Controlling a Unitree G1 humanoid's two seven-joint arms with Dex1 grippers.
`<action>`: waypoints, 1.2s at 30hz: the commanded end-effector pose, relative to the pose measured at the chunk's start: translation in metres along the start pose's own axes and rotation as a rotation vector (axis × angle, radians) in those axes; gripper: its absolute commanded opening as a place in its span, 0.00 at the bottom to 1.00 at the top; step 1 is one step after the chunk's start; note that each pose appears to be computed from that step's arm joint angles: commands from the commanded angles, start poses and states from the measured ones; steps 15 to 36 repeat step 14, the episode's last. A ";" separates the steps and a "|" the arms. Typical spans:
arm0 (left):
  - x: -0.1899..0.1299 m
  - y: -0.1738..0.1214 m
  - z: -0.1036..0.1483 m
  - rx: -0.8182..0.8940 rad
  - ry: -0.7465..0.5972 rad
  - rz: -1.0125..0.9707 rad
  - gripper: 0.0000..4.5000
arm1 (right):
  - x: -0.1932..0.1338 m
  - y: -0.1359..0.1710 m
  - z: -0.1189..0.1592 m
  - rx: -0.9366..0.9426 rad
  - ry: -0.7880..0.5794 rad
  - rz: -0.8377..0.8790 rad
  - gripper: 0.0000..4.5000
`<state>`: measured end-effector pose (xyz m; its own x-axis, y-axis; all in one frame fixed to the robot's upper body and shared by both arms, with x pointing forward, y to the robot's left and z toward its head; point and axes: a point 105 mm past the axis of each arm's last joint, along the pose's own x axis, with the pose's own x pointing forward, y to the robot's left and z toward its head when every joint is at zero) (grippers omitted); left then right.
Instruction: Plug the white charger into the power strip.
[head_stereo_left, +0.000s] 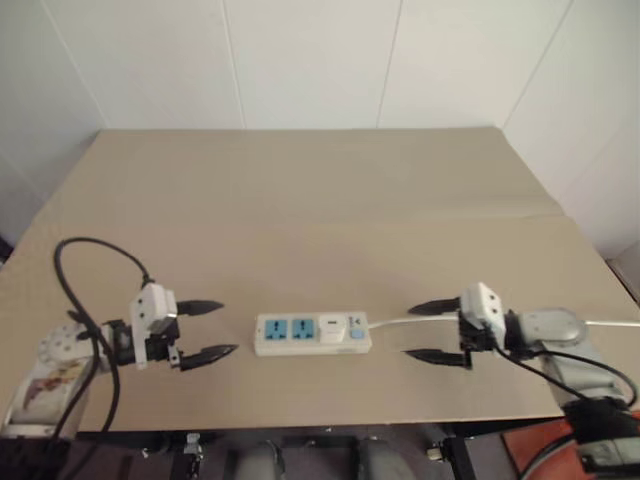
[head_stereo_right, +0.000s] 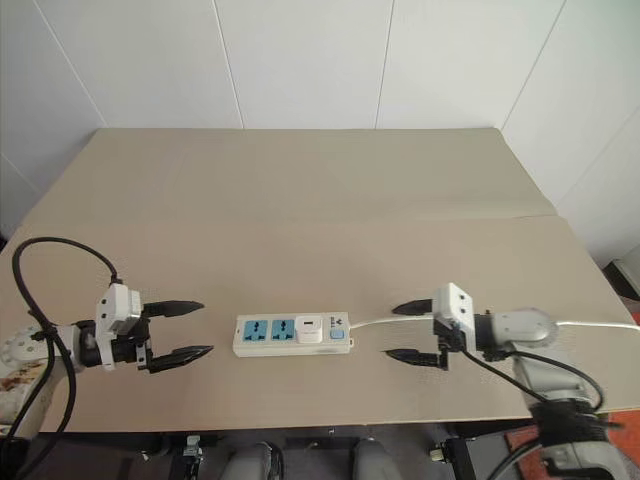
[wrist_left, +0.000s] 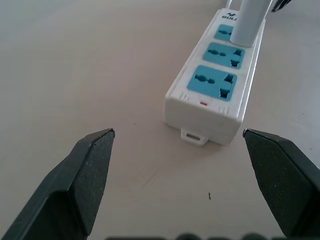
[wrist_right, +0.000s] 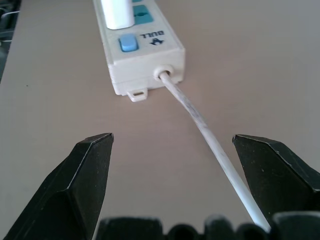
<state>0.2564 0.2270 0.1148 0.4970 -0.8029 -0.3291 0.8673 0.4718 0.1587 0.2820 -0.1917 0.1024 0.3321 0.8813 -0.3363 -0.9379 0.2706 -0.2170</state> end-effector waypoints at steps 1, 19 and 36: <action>-0.016 0.011 0.006 0.058 0.029 0.059 1.00 | -0.020 -0.009 0.015 -0.021 -0.025 -0.095 0.99; -0.012 0.014 0.008 0.048 0.033 0.049 1.00 | -0.031 -0.016 0.017 -0.019 -0.020 -0.161 0.99; -0.012 0.014 0.008 0.048 0.033 0.049 1.00 | -0.031 -0.016 0.017 -0.019 -0.020 -0.161 0.99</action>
